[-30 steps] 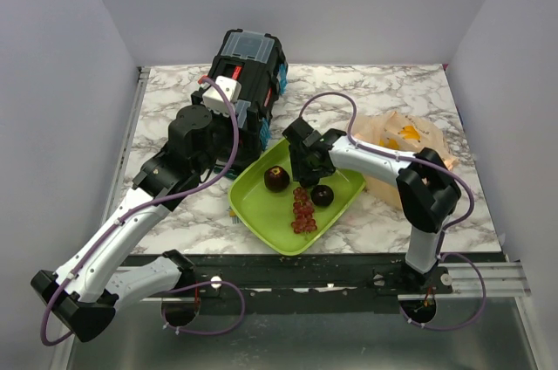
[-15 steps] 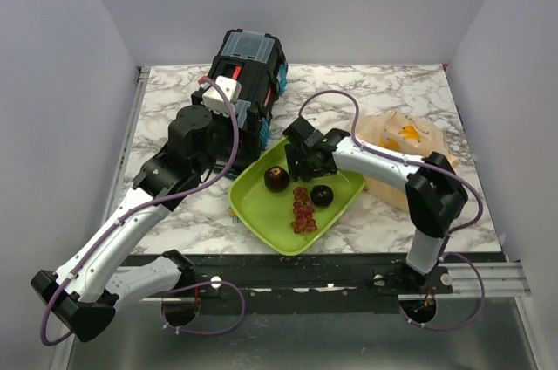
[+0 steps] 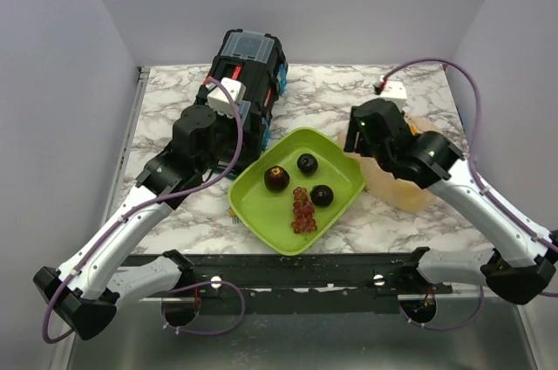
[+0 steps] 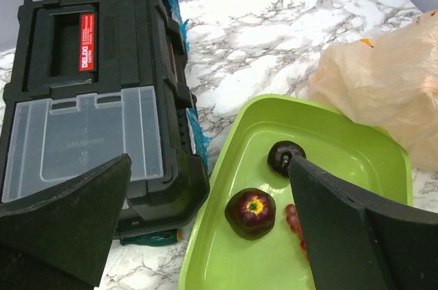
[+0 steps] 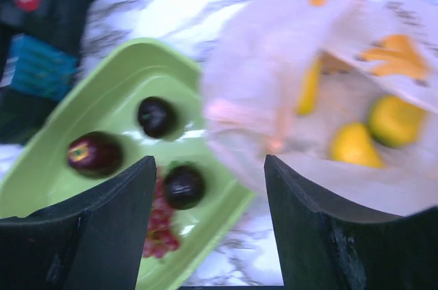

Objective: Take the fake fruits out of the plastic bag
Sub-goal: Take out the fake fruit from the plastic bag.

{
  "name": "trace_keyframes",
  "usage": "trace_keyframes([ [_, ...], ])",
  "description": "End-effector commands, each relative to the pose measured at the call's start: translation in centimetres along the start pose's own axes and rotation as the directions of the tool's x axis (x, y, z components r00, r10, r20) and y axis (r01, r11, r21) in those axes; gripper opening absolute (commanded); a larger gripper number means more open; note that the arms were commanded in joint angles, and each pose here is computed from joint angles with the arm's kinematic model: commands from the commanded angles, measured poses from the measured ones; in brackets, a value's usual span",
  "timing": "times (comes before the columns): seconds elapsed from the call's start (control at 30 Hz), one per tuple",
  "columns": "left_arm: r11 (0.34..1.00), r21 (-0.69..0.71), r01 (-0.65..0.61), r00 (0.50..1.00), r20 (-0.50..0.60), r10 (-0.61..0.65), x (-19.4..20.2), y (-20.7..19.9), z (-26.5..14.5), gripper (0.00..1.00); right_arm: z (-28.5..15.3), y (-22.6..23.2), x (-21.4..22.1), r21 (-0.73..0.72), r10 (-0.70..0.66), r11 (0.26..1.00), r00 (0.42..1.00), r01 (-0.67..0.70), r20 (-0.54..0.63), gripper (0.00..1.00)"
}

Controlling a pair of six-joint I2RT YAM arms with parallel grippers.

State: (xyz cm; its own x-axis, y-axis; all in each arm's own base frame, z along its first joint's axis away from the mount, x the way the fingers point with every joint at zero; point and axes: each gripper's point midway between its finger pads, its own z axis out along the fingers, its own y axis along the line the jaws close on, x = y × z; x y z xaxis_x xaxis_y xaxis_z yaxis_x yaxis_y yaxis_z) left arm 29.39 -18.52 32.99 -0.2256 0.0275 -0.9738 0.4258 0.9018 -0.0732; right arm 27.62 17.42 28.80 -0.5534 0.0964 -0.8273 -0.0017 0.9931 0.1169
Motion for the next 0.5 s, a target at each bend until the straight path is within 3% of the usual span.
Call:
trace_keyframes([
  [0.0, 0.998, 0.062, 0.014, 1.000, -0.009, -0.014, 0.3, -1.3, 0.2, 0.98, -0.9, -9.8, 2.4, 0.358, -0.029, 0.932, 0.998, 0.050, -0.062, 0.66],
  [0.07, 0.998, 0.063, 0.016, 1.000, -0.018, -0.015, 0.4, -1.3, 0.3, 0.98, -1.0, -13.1, 3.3, 0.455, 0.028, 0.890, 0.996, 0.014, -0.085, 0.64],
  [0.2, 0.997, 0.072, 0.019, 1.000, -0.014, -0.018, 0.5, -1.5, 0.3, 0.98, -0.1, -16.4, 4.1, 0.509, 0.119, 0.859, 0.989, -0.058, -0.088, 0.61],
  [0.37, 0.996, 0.090, 0.017, 1.000, -0.010, -0.017, 0.4, -2.0, 0.1, 0.98, 3.3, -17.5, 5.5, 0.541, 0.150, 0.840, 0.975, -0.040, -0.162, 0.46],
  [0.47, 0.996, 0.090, 0.011, 1.000, -0.005, -0.011, 0.4, -2.1, 0.0, 0.98, 5.6, -17.6, 6.7, 0.566, 0.172, 0.824, 0.962, -0.022, -0.213, 0.45],
])
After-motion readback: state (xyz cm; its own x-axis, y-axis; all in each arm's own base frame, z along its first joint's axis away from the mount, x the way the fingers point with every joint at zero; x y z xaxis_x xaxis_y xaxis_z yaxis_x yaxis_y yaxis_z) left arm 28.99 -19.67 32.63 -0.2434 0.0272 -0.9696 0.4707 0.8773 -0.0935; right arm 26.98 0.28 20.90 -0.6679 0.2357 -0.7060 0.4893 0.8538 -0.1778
